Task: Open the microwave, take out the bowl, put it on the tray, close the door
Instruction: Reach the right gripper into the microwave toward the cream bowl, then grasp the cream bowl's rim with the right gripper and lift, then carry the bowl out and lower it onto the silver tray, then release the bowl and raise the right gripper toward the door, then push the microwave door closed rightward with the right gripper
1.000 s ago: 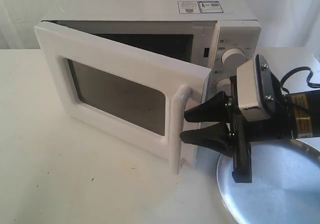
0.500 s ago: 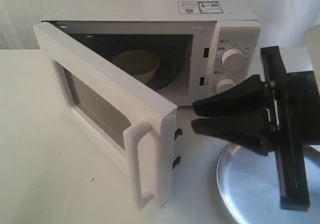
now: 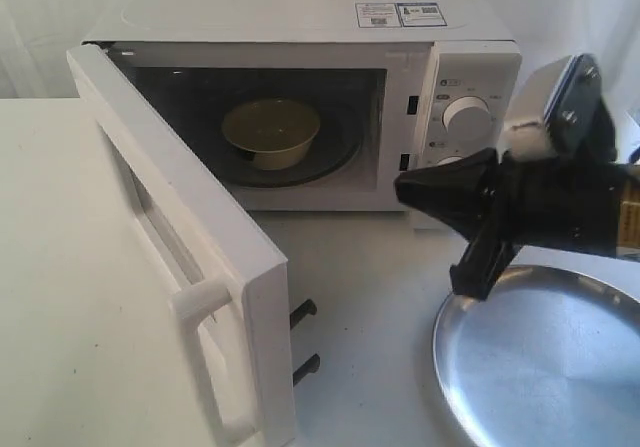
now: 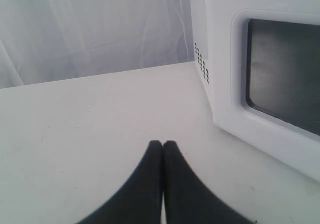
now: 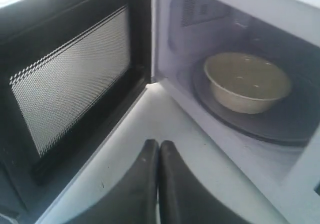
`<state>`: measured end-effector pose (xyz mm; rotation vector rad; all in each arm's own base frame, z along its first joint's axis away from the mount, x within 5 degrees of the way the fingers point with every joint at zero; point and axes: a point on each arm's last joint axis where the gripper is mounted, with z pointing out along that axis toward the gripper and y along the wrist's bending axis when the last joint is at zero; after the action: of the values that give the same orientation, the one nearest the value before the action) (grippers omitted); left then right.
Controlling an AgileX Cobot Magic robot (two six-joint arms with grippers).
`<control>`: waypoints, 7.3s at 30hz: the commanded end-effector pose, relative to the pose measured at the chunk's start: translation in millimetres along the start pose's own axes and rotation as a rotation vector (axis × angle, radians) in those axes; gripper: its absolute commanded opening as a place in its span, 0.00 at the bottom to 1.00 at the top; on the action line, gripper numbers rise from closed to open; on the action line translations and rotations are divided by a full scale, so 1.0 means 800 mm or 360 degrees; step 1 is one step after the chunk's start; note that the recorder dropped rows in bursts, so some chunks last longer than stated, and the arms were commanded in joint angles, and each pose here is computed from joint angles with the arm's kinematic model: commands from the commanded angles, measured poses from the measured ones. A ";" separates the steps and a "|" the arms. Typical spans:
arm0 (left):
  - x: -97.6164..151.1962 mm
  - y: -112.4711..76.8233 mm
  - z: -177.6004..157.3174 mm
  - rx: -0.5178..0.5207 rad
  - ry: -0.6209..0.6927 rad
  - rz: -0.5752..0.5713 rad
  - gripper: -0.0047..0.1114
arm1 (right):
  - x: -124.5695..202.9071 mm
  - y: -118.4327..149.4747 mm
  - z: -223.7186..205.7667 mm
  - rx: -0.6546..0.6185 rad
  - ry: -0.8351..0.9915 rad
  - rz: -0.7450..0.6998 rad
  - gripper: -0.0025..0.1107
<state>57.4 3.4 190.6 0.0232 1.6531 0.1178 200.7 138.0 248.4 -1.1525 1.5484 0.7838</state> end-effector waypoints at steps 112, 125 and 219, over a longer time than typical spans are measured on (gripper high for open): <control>-0.001 0.000 0.000 0.0004 -0.0007 -0.0007 0.04 | 0.131 0.063 -0.041 0.0906 0.1069 0.0584 0.02; -0.001 0.000 0.000 0.0004 -0.0007 -0.0007 0.04 | 0.126 0.062 -0.023 0.0782 0.1019 0.0568 0.06; -0.001 0.000 0.000 0.0004 -0.0007 -0.0007 0.04 | -0.178 -0.006 0.045 0.2059 0.0322 -0.0425 0.02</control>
<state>57.4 3.4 190.6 0.0232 1.6531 0.1178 233.1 209.3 363.6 -0.4304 1.5685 -0.6608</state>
